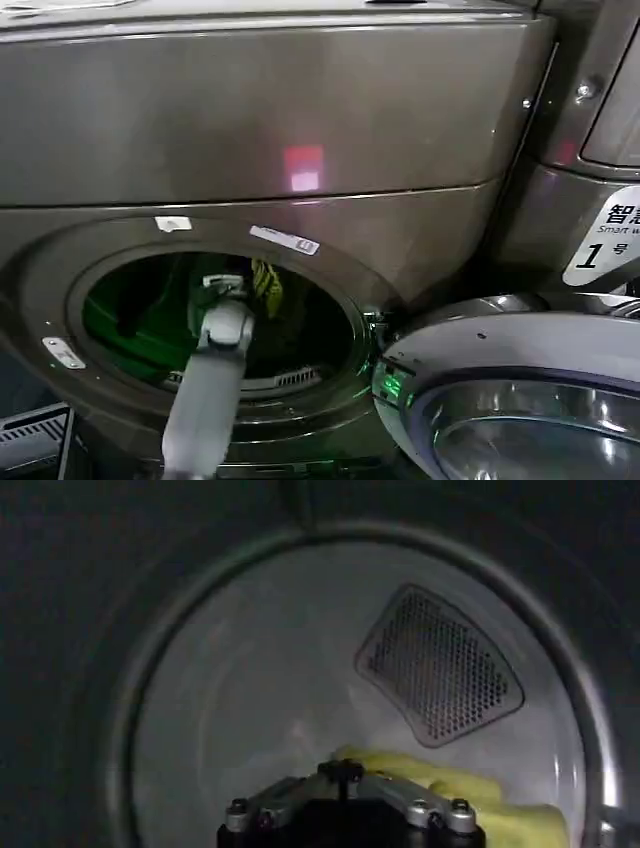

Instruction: Grasp the clothes from the dryer.

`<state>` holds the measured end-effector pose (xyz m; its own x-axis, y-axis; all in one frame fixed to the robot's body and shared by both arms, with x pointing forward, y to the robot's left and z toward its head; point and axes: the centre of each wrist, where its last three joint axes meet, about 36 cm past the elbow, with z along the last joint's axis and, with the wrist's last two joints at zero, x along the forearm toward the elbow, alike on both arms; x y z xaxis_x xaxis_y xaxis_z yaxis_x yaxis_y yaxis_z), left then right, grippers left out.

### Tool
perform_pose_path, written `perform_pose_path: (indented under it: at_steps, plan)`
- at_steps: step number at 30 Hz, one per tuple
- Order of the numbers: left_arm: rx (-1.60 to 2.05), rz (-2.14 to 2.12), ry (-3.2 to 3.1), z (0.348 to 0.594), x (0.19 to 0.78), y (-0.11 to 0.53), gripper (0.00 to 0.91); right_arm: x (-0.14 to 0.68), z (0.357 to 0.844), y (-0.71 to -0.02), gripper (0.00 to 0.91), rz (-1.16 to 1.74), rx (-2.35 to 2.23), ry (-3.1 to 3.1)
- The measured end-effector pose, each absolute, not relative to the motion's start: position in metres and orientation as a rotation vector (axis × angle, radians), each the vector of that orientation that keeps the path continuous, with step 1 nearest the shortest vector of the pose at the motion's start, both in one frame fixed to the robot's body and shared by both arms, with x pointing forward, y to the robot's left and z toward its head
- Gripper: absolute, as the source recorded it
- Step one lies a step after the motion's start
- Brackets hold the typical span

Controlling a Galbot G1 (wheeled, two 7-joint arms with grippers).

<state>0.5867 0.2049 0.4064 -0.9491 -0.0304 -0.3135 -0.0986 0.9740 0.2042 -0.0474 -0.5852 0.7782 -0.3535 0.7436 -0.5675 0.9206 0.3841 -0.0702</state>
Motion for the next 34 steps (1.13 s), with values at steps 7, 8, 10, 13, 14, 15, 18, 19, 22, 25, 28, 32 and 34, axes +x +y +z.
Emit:
perform_pose_path:
  at_steps: [7,8,10,13,14,15,18,19,22,25,28,32,34]
  plan:
    - [-0.115,0.298,2.800,0.398,0.548,0.199,0.000,-0.051,0.781,-0.584,0.907,-0.548,1.435,2.178]
    - [-0.116,0.297,2.798,0.398,0.545,0.199,0.000,-0.051,0.781,-0.584,0.907,-0.549,1.435,2.176]
    - [-0.121,0.296,2.793,0.401,0.540,0.201,0.000,-0.051,0.781,-0.584,0.907,-0.548,1.437,2.173]
    - [-0.121,0.303,2.791,0.400,0.534,0.203,0.000,-0.053,0.781,-0.585,0.907,-0.546,1.444,2.167]
    - [-0.121,0.303,2.789,0.401,0.533,0.204,0.000,-0.054,0.780,-0.585,0.907,-0.545,1.449,2.165]
    - [-0.122,0.302,2.789,0.401,0.531,0.204,0.000,-0.055,0.780,-0.585,0.907,-0.545,1.453,2.162]
    - [-0.121,0.301,2.785,0.402,0.529,0.204,0.000,-0.057,0.782,-0.585,0.907,-0.547,1.462,2.154]
    - [-0.120,0.301,2.784,0.402,0.529,0.204,0.000,-0.058,0.782,-0.584,0.907,-0.549,1.462,2.153]
    - [-0.118,0.300,2.783,0.403,0.529,0.203,0.000,-0.060,0.782,-0.583,0.907,-0.555,1.462,2.154]
    - [-0.120,0.298,2.780,0.404,0.529,0.204,0.000,-0.061,0.783,-0.583,0.907,-0.557,1.462,2.156]
    - [-0.123,0.297,2.776,0.405,0.528,0.204,0.000,-0.061,0.783,-0.582,0.907,-0.557,1.461,2.161]
    - [-0.128,0.290,2.769,0.410,0.528,0.205,0.000,-0.061,0.783,-0.581,0.907,-0.558,1.460,2.165]
    - [-0.130,0.287,2.767,0.411,0.530,0.206,0.000,-0.061,0.783,-0.581,0.907,-0.559,1.460,2.166]
